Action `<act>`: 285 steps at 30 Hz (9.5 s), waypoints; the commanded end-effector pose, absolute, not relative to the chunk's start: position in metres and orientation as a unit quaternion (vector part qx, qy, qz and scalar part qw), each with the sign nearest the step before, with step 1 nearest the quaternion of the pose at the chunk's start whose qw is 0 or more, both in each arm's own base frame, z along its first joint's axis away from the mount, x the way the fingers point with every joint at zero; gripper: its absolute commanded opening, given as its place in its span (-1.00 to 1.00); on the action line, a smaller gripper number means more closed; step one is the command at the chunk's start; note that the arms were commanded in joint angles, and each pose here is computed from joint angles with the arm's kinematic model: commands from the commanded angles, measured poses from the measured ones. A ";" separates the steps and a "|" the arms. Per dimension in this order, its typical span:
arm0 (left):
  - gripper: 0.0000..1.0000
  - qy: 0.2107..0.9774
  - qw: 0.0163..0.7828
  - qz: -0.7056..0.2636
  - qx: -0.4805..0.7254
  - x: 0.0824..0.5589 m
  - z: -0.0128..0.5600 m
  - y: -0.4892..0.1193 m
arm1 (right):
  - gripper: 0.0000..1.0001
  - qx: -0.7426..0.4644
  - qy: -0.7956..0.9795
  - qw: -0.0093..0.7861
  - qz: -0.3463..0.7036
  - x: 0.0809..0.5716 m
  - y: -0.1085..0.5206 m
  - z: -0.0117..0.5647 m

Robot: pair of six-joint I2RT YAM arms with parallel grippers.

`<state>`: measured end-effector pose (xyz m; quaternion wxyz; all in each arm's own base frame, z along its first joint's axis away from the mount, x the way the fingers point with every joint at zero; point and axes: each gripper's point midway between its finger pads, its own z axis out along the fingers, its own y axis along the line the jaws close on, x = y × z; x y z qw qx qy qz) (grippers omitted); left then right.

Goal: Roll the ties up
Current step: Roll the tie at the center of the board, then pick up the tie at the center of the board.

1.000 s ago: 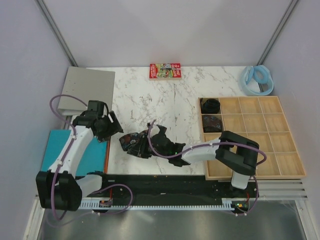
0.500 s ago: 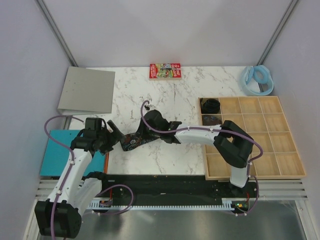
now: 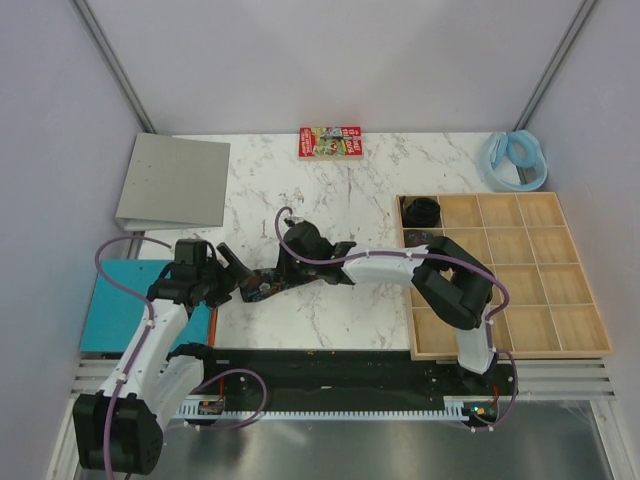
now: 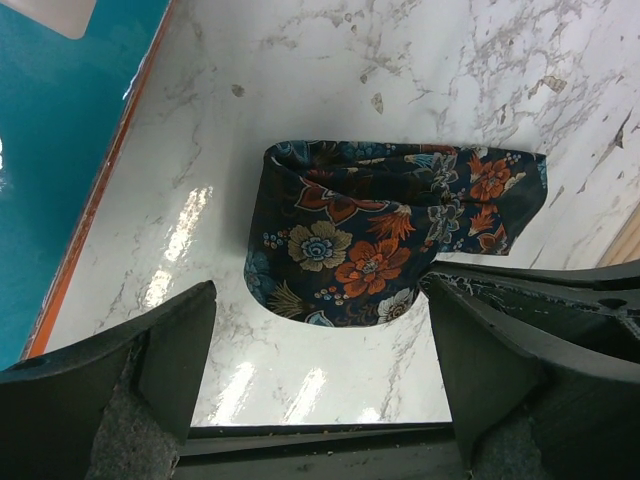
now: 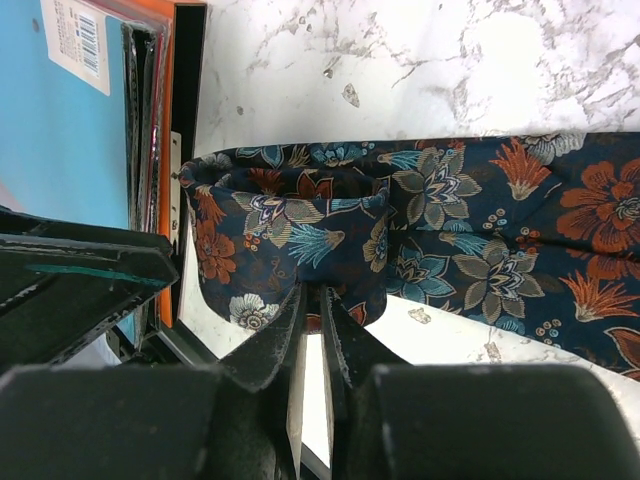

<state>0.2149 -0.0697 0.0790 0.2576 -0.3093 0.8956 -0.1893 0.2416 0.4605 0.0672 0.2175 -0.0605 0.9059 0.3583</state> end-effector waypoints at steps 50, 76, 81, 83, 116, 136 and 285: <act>0.15 0.903 0.267 -0.223 -0.252 0.222 0.021 -0.114 | -0.71 -0.045 0.916 0.177 0.358 0.243 0.448 0.015; -0.18 0.978 0.170 -0.013 -0.117 0.243 0.081 -0.092 | -0.44 -0.006 0.903 0.210 0.375 0.278 0.399 0.076; -0.19 0.983 0.158 0.047 -0.079 0.249 0.084 -0.094 | -0.42 0.015 0.905 0.219 0.365 0.289 0.362 0.078; -0.19 0.981 0.167 0.076 -0.067 0.250 0.087 -0.093 | -0.42 0.025 0.905 0.220 0.363 0.292 0.349 0.078; 0.02 0.935 0.158 0.308 0.073 0.241 0.041 -0.146 | -0.41 0.077 0.902 0.232 0.355 0.294 0.280 0.080; 0.73 0.970 0.161 0.157 0.090 0.243 0.066 -0.204 | -0.39 0.089 0.903 0.240 0.344 0.290 0.270 0.093; 0.08 0.954 0.227 -0.167 -0.104 0.225 0.089 -0.143 | -0.79 -0.008 0.855 0.087 0.511 0.214 0.433 0.008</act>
